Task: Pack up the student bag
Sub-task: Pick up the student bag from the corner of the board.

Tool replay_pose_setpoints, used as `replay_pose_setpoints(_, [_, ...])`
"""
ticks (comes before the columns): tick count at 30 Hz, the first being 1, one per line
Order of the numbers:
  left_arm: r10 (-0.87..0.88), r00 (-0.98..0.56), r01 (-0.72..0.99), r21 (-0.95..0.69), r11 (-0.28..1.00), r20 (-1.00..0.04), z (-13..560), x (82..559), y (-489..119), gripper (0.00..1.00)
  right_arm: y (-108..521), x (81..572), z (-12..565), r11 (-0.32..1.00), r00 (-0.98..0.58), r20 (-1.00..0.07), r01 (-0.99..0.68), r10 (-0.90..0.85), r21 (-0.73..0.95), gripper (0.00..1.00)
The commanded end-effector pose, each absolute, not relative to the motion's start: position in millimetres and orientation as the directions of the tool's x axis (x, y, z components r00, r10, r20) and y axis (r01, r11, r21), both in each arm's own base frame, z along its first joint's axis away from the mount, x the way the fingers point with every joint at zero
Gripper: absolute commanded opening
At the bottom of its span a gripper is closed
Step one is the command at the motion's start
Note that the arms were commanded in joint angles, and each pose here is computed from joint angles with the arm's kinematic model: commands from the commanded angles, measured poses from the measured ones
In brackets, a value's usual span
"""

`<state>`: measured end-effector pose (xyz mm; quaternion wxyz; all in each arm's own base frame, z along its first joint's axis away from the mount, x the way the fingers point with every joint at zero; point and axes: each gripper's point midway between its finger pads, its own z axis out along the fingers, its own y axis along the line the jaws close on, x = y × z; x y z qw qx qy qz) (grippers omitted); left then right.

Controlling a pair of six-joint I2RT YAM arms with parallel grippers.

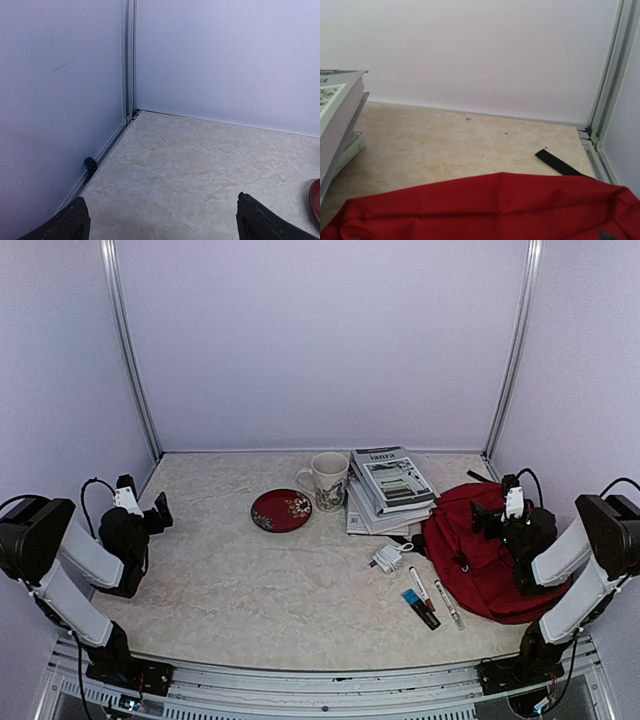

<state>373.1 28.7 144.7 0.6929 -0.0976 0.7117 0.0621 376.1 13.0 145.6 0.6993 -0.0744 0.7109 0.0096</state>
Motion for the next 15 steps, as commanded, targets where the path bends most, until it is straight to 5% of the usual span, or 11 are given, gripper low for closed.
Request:
replay_pose_setpoints(1, [-0.057, 0.004, -0.218, -0.057, 0.974, -0.998, 152.8, 376.8, 27.8, 0.99, 8.7, 378.9, 146.3, 0.99, -0.011, -0.995, -0.104, -0.095, -0.093, 1.0])
replay_pose_setpoints(15, [-0.008, -0.013, -0.07, -0.007, 0.998, -1.0, 153.2, 381.4, 4.1, 0.99, 11.8, 377.8, 153.0, 0.988, 0.008, -0.995, -0.12, -0.1, -0.1, 1.0])
